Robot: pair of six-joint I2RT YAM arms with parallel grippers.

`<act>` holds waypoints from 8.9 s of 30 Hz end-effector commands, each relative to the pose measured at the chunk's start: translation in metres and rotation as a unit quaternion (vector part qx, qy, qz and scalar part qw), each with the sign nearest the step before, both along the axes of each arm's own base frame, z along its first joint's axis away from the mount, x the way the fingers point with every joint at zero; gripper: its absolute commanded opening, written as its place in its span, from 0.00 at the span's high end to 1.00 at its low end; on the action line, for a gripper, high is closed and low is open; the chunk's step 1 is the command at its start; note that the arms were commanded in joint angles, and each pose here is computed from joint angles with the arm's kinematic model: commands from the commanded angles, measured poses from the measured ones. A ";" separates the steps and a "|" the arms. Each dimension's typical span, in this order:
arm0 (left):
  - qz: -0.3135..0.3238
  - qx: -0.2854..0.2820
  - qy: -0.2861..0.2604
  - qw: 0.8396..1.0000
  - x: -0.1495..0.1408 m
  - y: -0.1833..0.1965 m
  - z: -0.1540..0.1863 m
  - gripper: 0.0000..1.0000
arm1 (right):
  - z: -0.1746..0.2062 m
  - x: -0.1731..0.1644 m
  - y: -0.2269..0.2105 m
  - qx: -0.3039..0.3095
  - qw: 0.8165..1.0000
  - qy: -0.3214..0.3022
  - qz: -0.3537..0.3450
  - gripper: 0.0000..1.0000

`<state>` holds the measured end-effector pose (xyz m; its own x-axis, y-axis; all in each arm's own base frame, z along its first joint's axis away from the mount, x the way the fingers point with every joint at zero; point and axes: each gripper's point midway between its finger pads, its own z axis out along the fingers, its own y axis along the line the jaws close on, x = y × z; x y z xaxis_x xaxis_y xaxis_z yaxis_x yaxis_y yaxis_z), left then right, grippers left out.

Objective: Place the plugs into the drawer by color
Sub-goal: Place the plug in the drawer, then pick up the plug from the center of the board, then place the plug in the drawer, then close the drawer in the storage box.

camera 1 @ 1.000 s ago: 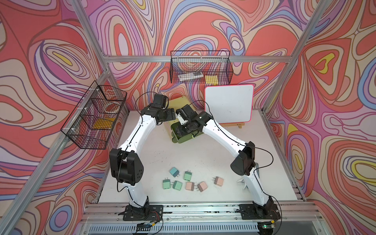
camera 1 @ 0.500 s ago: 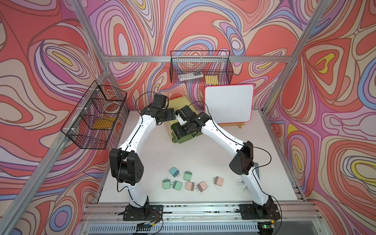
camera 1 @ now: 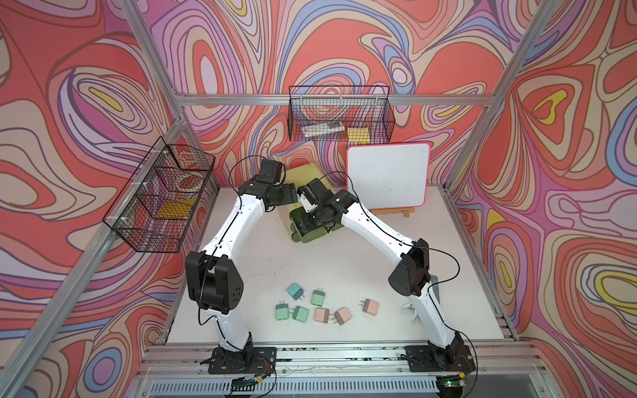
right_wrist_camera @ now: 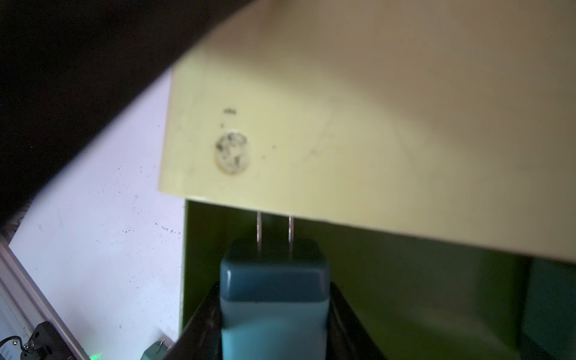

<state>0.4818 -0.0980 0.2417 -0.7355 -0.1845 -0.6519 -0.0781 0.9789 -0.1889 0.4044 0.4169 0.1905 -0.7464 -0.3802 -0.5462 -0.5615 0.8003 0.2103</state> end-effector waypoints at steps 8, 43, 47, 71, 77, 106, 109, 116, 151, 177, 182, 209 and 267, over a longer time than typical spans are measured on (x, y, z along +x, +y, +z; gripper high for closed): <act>-0.004 0.007 0.023 1.000 -0.007 0.003 -0.010 0.14 | -0.010 0.001 0.002 0.000 1.000 0.009 0.005 0.55; -0.003 -0.004 0.018 1.000 -0.011 0.003 -0.007 0.14 | 0.055 -0.123 0.015 0.021 0.991 -0.117 0.068 0.48; -0.003 -0.006 0.021 1.000 -0.011 0.003 -0.008 0.14 | 0.012 -0.160 0.027 0.002 0.991 -0.096 0.096 0.48; -0.002 -0.007 0.025 1.000 -0.011 0.002 -0.011 0.14 | -0.150 -0.187 0.038 -0.132 0.986 0.005 0.104 0.43; -0.002 -0.005 0.026 1.000 -0.010 0.003 -0.013 0.14 | -0.162 -0.185 0.042 -0.143 0.984 0.009 0.108 0.44; -0.004 -0.016 0.019 1.000 -0.012 0.000 -0.005 0.14 | -0.059 -0.170 0.040 -0.093 0.992 -0.046 0.069 0.55; -0.003 -0.018 0.014 1.000 -0.012 0.000 -0.002 0.14 | -0.022 -0.165 0.035 -0.081 0.992 -0.075 0.060 0.55; 0.000 -0.014 0.010 1.000 -0.012 0.002 0.001 0.14 | 0.038 -0.130 0.024 -0.067 0.989 -0.122 0.047 0.56; 0.015 0.014 0.022 1.000 0.040 0.010 -0.007 0.14 | 0.009 0.039 -0.047 -0.069 0.993 -0.093 -0.024 0.56; 0.014 0.014 0.029 0.999 0.034 0.012 -0.019 0.14 | 0.006 0.046 -0.048 -0.076 0.992 -0.094 -0.033 0.42; 0.013 0.012 0.031 0.999 0.032 0.012 -0.020 0.14 | 0.052 0.045 -0.051 -0.043 0.989 -0.132 -0.041 0.41; 0.004 -0.009 0.058 0.998 0.031 0.004 -0.039 0.14 | 0.025 -0.045 -0.106 0.077 0.950 -0.293 -0.074 0.62; 0.002 -0.022 0.073 0.997 0.016 0.001 -0.051 0.17 | 0.007 0.022 -0.019 0.131 0.940 -0.307 -0.076 0.59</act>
